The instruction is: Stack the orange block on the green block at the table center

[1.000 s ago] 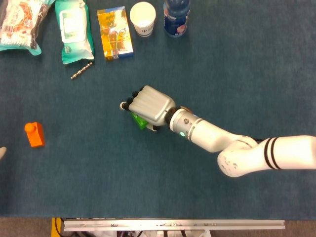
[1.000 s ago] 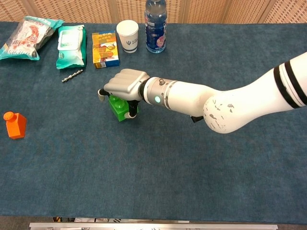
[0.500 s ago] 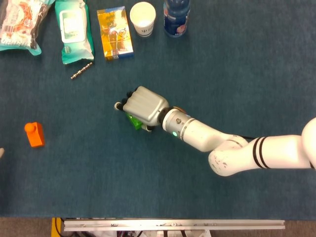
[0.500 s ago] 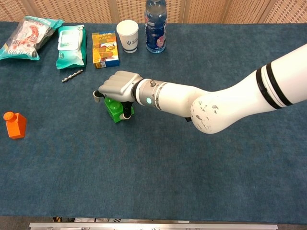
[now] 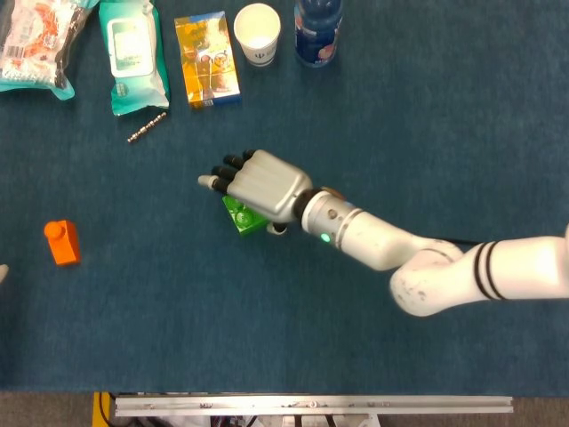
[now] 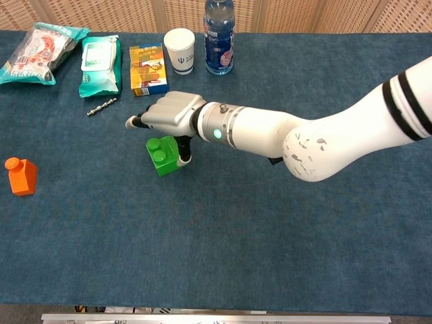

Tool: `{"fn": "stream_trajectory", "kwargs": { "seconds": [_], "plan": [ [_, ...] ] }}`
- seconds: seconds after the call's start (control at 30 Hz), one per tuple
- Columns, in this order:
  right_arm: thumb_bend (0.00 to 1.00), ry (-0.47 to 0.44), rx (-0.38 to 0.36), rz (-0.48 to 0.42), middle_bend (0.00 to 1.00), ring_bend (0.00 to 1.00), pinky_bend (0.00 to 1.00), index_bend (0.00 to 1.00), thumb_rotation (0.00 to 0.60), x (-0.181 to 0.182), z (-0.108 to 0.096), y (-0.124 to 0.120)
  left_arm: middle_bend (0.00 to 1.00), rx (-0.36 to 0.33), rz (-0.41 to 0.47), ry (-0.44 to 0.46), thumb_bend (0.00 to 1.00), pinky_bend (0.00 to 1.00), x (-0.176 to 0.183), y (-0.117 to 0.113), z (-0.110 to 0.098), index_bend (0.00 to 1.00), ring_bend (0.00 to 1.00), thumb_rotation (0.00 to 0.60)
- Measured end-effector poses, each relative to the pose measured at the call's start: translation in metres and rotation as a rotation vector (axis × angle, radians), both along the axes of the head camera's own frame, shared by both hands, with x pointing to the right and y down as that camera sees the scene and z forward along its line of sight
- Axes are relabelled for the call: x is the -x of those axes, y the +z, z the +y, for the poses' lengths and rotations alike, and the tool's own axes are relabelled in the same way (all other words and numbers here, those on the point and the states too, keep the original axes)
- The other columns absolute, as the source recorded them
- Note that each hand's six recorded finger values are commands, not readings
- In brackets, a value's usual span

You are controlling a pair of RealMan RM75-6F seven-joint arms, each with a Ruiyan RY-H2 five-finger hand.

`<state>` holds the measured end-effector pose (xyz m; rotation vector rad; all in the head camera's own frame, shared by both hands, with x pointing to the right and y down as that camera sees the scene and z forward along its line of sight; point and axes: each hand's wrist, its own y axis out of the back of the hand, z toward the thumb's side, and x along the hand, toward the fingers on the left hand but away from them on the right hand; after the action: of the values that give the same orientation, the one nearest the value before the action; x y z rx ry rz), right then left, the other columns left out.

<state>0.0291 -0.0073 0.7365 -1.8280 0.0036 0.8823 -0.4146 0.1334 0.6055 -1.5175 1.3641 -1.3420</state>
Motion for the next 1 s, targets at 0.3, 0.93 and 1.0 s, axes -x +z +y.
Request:
{"fn": "stream_trajectory", "kwargs": {
  "seconds": [0.3,0.93,1.0],
  "plan": [
    [0.11,0.112,-0.083,-0.043,0.15,0.12,0.23,0.0,0.6,-0.055,-0.043,-0.049,0.29,0.045,0.006,0.11,0.1,0.2,-0.013,0.007,-0.015,0.3,0.25,0.6],
    [0.11,0.351,-0.208,-0.028,0.16,0.12,0.23,0.0,0.6,-0.205,-0.077,-0.124,0.29,0.206,-0.044,0.501,0.13,0.19,-0.044,0.044,-0.066,0.29,0.24,0.6],
    [0.11,0.362,-0.21,-0.028,0.16,0.12,0.23,0.0,0.6,-0.212,-0.076,-0.126,0.29,0.225,-0.056,0.525,0.14,0.19,-0.044,0.049,-0.067,0.29,0.24,0.6]
  ]
}}
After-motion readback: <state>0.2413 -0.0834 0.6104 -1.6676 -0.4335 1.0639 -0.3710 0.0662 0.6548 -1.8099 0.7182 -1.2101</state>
